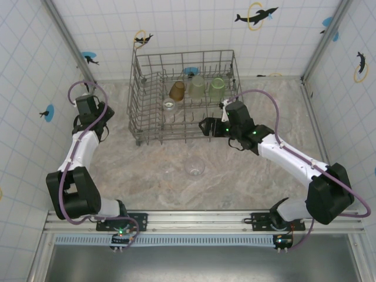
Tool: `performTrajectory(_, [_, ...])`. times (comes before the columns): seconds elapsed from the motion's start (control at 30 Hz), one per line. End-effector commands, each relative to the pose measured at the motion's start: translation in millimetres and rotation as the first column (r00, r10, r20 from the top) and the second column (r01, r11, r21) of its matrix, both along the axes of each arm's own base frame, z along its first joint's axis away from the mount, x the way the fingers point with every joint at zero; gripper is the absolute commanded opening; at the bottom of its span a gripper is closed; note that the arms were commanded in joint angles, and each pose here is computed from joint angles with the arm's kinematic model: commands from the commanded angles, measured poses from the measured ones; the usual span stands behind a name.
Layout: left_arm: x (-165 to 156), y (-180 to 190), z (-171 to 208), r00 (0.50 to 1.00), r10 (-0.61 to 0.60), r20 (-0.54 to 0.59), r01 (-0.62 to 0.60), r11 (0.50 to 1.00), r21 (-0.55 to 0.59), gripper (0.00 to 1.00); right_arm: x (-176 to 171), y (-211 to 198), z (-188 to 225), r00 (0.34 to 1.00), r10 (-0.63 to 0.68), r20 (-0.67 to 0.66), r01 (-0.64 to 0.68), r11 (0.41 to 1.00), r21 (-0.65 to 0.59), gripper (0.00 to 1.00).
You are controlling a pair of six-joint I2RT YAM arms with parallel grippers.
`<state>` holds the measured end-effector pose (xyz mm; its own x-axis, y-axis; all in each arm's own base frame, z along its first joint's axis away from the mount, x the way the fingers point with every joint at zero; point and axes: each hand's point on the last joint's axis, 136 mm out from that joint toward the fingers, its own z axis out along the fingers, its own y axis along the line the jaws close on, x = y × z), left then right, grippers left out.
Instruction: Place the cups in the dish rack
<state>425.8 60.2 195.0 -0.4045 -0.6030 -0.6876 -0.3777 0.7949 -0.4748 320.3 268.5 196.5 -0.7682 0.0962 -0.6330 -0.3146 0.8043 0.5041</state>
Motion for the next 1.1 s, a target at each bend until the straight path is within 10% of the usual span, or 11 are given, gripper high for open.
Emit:
performTrajectory(0.0, [8,-9,32,0.992,-0.038,0.118,0.043,0.998,-0.04,0.0,-3,5,0,0.999,0.004,-0.033,-0.004,1.0,-0.014,0.99])
performTrajectory(1.07, [6,-62,123,0.827,-0.206,0.522,0.311,0.942,-0.122,0.0,1,15,-2,0.999,0.024,-0.03,-0.025,0.999,-0.022,0.99])
